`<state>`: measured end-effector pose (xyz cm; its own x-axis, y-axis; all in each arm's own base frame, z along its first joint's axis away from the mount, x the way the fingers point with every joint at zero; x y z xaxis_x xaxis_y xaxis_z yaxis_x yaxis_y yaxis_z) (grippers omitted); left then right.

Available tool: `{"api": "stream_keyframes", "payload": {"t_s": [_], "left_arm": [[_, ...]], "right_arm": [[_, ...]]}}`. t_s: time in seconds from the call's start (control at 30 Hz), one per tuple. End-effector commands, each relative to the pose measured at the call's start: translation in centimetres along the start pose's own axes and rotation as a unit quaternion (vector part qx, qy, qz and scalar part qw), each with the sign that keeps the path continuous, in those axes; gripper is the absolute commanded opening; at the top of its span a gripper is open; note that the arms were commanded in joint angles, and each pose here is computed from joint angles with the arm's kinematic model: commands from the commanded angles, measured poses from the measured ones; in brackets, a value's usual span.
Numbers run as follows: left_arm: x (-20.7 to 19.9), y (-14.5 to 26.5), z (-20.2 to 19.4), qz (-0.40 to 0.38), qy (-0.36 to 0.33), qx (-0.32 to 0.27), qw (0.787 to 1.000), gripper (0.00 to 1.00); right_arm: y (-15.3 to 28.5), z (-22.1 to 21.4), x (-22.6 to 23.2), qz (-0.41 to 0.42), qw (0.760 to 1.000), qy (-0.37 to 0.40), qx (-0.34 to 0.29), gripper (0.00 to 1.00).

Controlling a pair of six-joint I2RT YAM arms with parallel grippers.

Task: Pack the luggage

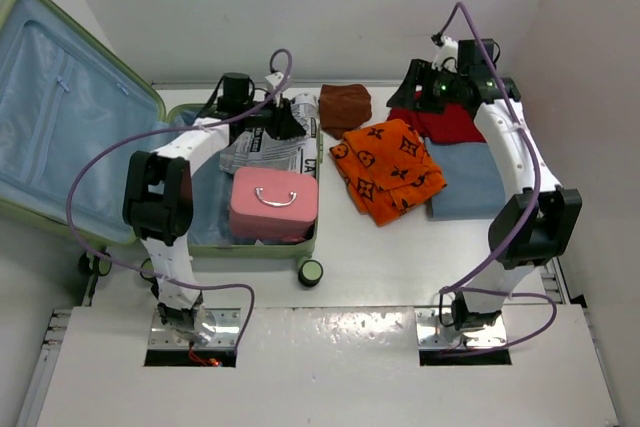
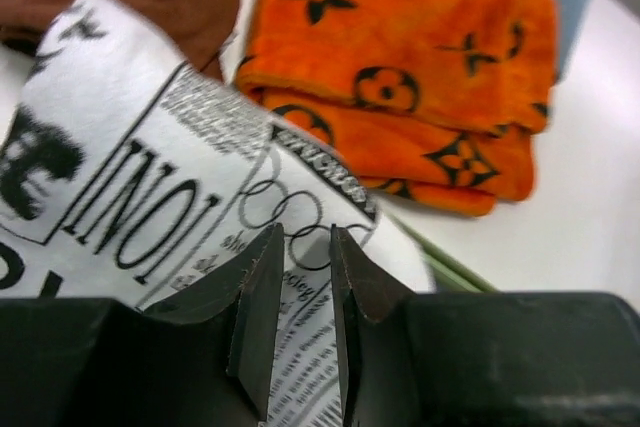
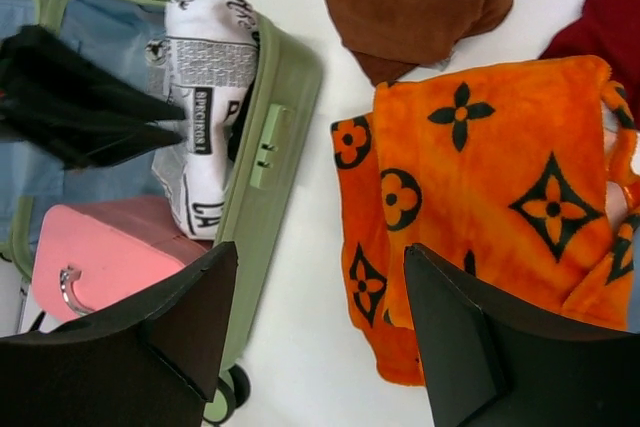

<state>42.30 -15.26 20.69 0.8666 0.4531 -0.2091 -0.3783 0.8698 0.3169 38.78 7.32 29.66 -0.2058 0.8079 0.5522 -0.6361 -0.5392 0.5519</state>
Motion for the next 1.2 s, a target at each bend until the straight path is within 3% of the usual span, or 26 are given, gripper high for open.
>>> {"api": "stream_keyframes", "payload": {"t_s": [0.0, 0.4, 0.73, 0.9, 1.03, 1.17], "left_arm": [[2.1, -1.3, -0.8, 0.056, -0.021, 0.026, 0.998, 0.31], [3.9, -3.4, -6.5, 0.179, 0.003, 0.163, 0.970, 0.31], [2.0, -2.4, -13.6, 0.188, 0.046, 0.279, 0.941, 0.31], [1.2, -1.0, -10.8, 0.179, 0.028, 0.262, 0.948, 0.32], [0.4, 1.2, -5.5, 0.132, 0.019, 0.171, 0.976, 0.41], [-1.6, 3.2, 0.4, 0.115, -0.025, 0.089, 0.989, 0.44]], "right_arm": [[2.0, 0.9, 1.9, 0.028, 0.999, 0.034, -0.030, 0.67], [1.9, 0.1, 1.4, 0.025, 0.999, 0.030, -0.019, 0.67], [2.7, 0.0, 1.3, 0.020, 0.999, 0.031, -0.025, 0.69], [3.0, 0.1, 1.4, 0.022, 0.999, 0.030, -0.030, 0.70], [3.2, 0.2, 1.8, 0.028, 0.999, 0.033, -0.032, 0.71], [3.4, 0.0, 1.7, 0.028, 0.999, 0.035, -0.031, 0.71]]}}
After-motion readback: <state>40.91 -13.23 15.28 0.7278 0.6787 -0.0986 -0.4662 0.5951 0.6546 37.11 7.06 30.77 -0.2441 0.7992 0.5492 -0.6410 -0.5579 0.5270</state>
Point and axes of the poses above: each gripper's point midway between its finger pads, its own y axis back along the fingers, its own x axis along the line the jaws close on, z = x × y, the point moved 9 cm from there along y, back along the fingers, and after that the axes turned 5 degrees about -y, right-handed, at the moved point
